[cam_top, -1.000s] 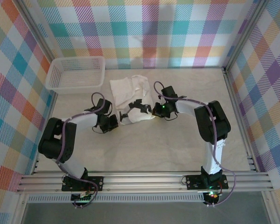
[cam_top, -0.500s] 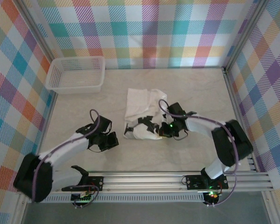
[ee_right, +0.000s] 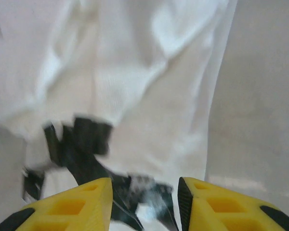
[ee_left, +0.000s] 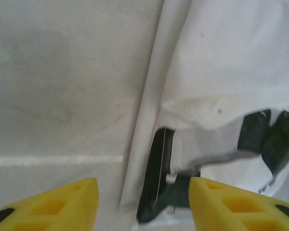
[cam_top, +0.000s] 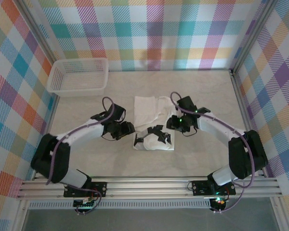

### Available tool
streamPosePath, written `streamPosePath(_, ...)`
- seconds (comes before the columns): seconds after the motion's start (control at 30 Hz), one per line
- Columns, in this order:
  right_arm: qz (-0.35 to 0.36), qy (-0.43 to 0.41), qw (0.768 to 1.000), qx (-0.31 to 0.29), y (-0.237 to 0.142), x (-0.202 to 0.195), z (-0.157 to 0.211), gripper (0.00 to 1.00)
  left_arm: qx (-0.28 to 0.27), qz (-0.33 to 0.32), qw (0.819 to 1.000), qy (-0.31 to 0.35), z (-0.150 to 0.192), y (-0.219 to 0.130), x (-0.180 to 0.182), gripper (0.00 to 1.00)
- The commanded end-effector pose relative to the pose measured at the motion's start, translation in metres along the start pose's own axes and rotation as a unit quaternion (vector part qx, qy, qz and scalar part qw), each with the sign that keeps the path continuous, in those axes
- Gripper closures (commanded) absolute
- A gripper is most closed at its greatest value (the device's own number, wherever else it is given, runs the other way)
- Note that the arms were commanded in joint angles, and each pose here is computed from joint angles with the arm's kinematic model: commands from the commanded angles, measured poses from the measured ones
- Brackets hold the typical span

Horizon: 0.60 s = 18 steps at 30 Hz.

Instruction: Fold the inside-out t-shirt

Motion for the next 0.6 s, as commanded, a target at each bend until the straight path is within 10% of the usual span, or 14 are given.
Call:
streamPosePath(0.0, 0.001, 0.037, 0.999, -0.017, 0.013, 0.008, -0.024, 0.57, -0.013, 0.017, 1.0, 0.011, -0.017, 0.013, -0.016, 0.39)
streamPosePath(0.2, -0.015, 0.039, 0.999, -0.016, 0.033, 0.023, -0.044, 0.61, -0.028, 0.029, 0.999, 0.019, -0.043, 0.047, -0.028, 0.4)
streamPosePath(0.4, -0.026, 0.036, 0.999, -0.019, 0.029, 0.033, -0.054, 0.95, -0.042, 0.035, 0.998, 0.033, -0.059, 0.042, -0.041, 0.69)
streamPosePath(0.57, -0.058, 0.076, 0.995, -0.014, 0.015, 0.032, -0.064, 1.0, -0.041, 0.021, 0.998, 0.044, -0.058, 0.029, -0.04, 0.86)
Point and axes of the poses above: each hand's point on the last joint's axis, 136 mm out from that joint toward the fingers, its own y axis out along the fingers, its own x axis along the line the jaws close on, z = x × y, the point moved 7 cm from there along -y, back along the fingers, and after that the axes turned 10 degrees about y, right-handed, at the moved point
